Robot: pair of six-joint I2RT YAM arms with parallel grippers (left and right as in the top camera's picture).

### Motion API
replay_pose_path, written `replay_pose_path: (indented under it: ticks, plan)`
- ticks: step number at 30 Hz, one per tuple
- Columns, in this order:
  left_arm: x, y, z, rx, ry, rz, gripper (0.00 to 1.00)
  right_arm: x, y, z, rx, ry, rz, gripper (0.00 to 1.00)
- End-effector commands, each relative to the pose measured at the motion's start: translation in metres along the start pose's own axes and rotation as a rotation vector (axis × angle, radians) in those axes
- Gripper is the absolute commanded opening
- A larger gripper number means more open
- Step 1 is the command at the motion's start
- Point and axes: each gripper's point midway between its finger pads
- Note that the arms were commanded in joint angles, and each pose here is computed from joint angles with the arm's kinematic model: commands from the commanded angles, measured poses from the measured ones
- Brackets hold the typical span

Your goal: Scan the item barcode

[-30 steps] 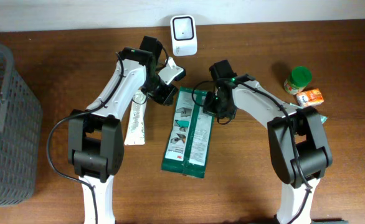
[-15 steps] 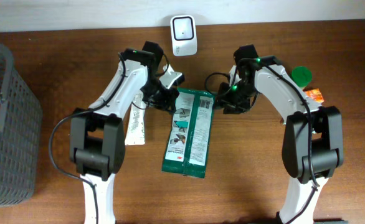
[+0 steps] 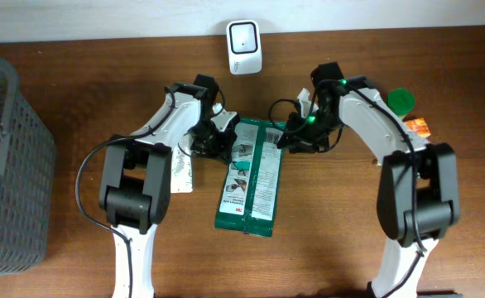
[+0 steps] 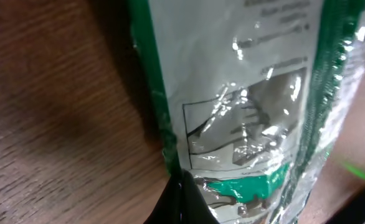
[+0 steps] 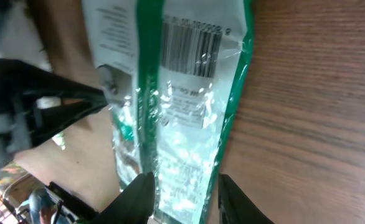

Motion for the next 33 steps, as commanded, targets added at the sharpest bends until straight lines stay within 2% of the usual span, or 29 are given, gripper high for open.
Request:
replay_pose_path:
  ticks: [1, 5, 10, 13, 18, 23, 24, 26, 33]
  plan:
    - [0.002, -0.001, 0.005, 0.014, 0.084, -0.046, 0.00, 0.007, -0.006, -0.055, -0.091, 0.043, -0.059, 0.31]
    - [0.000, 0.014, -0.029, -0.100, 0.205, -0.029, 0.00, -0.006, -0.016, -0.086, -0.112, 0.040, -0.051, 0.32]
    - [-0.007, 0.014, -0.072, -0.201, 0.278, -0.002, 0.00, -0.016, -0.021, -0.087, -0.094, 0.031, -0.041, 0.37]
    - [-0.006, 0.003, -0.062, -0.198, 0.261, -0.001, 0.00, -0.021, -0.029, -0.068, -0.058, 0.025, -0.017, 0.37]
    - [-0.024, -0.005, -0.023, -0.215, 0.068, 0.054, 0.00, -0.018, -0.037, -0.027, -0.037, 0.070, 0.052, 0.36]
    - [-0.024, -0.005, -0.019, -0.215, 0.066, 0.057, 0.00, -0.003, -0.037, 0.000, -0.052, 0.098, 0.071, 0.34]
    - [-0.025, -0.005, -0.017, -0.210, 0.065, 0.058, 0.00, -0.001, -0.036, 0.002, -0.054, 0.100, 0.072, 0.30]
    - [-0.026, -0.003, -0.010, -0.207, 0.054, 0.066, 0.00, 0.003, -0.034, 0.005, -0.063, 0.105, 0.082, 0.28]
    - [-0.028, 0.000, -0.003, -0.210, 0.032, 0.079, 0.00, 0.001, -0.029, 0.007, -0.085, 0.087, 0.097, 0.29]
Point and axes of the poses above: each gripper's point midway between its finger pads, its own z axis out along the fingers, its own x axis along the line the jaws close on, y = z × x, and after that the axes turned 7 degrees about z, right-handed
